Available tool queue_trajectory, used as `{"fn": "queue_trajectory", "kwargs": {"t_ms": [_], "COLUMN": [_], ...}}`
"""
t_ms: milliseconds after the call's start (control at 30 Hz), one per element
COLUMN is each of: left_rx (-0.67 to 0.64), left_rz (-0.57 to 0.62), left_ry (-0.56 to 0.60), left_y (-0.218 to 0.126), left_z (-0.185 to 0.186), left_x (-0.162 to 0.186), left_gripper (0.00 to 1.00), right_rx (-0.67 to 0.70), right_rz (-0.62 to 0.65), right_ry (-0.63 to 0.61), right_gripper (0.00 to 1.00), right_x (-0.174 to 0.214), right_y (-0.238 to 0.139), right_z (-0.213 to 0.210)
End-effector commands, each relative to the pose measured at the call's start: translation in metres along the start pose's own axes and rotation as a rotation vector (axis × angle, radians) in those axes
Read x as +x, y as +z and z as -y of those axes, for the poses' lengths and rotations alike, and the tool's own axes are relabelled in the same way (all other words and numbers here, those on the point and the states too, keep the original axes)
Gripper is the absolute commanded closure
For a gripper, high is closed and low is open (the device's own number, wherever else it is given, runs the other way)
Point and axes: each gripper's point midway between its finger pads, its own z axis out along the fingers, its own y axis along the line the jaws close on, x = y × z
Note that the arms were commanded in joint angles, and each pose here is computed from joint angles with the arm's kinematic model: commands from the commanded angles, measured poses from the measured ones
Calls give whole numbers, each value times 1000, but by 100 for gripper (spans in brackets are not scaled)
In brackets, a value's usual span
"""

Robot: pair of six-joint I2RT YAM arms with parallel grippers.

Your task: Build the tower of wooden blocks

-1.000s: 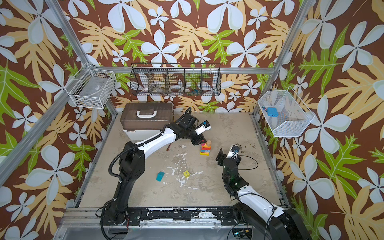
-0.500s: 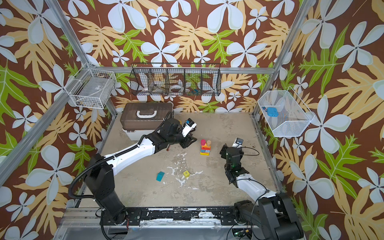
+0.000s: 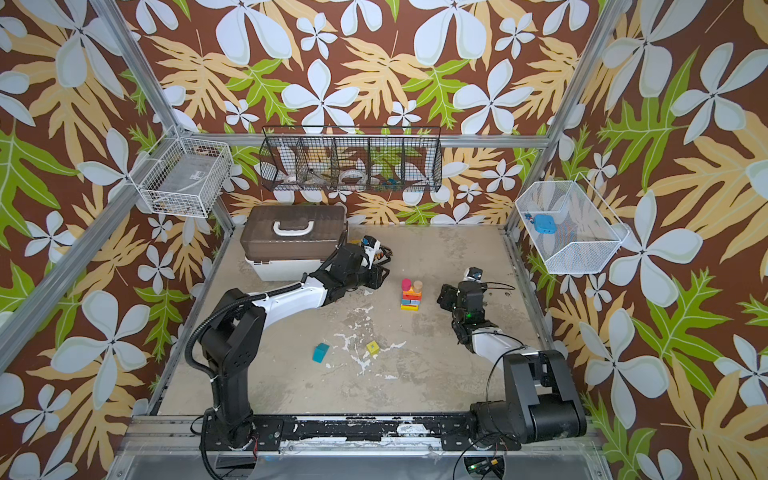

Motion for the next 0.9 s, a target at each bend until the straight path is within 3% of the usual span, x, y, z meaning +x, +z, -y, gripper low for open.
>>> {"fn": "queue_trajectory", "kwargs": {"t_ms": [0, 233, 867], "left_rx": [15, 61, 132], "left_rz": [1, -59, -95], "left_ry": [-48, -47, -32], "left_y": [10, 31, 32], "left_z": [2, 14, 37], "left_x": [-1, 14, 26], "left_gripper": [57, 57, 56], "right_rx": [-29, 10, 15], "right_rz": [3, -7, -22], "right_ry": [-21, -96, -104], "right_gripper": [28, 29, 31], "right_x": [-2, 1, 4], "right_y": [2, 6, 10], "right_z": [-10, -22, -23]}}
